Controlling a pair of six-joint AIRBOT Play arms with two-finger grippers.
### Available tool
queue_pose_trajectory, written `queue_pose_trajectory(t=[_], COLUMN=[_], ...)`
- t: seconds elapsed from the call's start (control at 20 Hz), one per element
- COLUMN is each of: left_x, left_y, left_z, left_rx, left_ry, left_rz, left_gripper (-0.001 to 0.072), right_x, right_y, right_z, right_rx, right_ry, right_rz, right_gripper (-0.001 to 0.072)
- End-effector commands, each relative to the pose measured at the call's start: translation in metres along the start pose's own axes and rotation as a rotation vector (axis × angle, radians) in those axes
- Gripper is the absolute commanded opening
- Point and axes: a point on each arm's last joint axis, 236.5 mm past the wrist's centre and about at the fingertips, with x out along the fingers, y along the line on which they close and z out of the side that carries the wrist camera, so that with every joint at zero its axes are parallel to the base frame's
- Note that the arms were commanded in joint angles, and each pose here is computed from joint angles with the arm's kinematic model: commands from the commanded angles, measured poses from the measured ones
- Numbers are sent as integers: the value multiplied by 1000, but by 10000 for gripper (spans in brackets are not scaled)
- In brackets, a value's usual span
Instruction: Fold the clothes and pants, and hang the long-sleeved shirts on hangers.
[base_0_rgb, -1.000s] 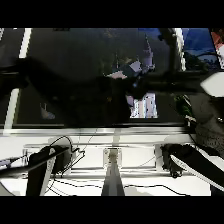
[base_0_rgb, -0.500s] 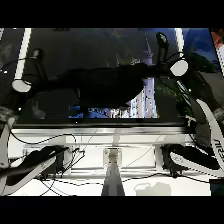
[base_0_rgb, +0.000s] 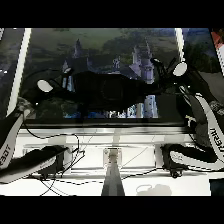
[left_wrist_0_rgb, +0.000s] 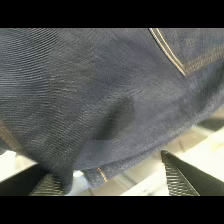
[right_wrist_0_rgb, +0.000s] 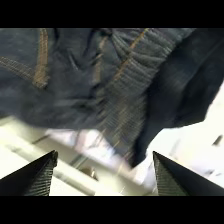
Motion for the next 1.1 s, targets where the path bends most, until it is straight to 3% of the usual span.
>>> queue_pose_trajectory(t=[0.0, 0.25, 0.4, 0.6, 0.8, 1.05], left_x=[17, 16, 16, 16, 17, 18], left_y=[-11, -10, -10, -10, -7, 1], left_z=[-14, -13, -13, -13, -8, 5], left_rx=[10, 9, 9, 9, 7, 9], left_ry=[68, 66, 66, 66, 43, -12], left_rz=[-27, -25, -25, -25, -12, 22], left_gripper=[690, 689, 689, 689, 689, 689], right_x=[-1, -2, 5, 4, 12, 47], right_y=[-25, -63, -64, -37, -63, -79], right_z=[36, 41, 35, 46, 59, 54], right_rx=[60, 194, 155, -37, -50, 88], right_ry=[-159, -55, 73, 81, 32, 84], right_rz=[-89, -61, 55, 202, 99, 114], right_gripper=[665, 665, 665, 666, 665, 666])
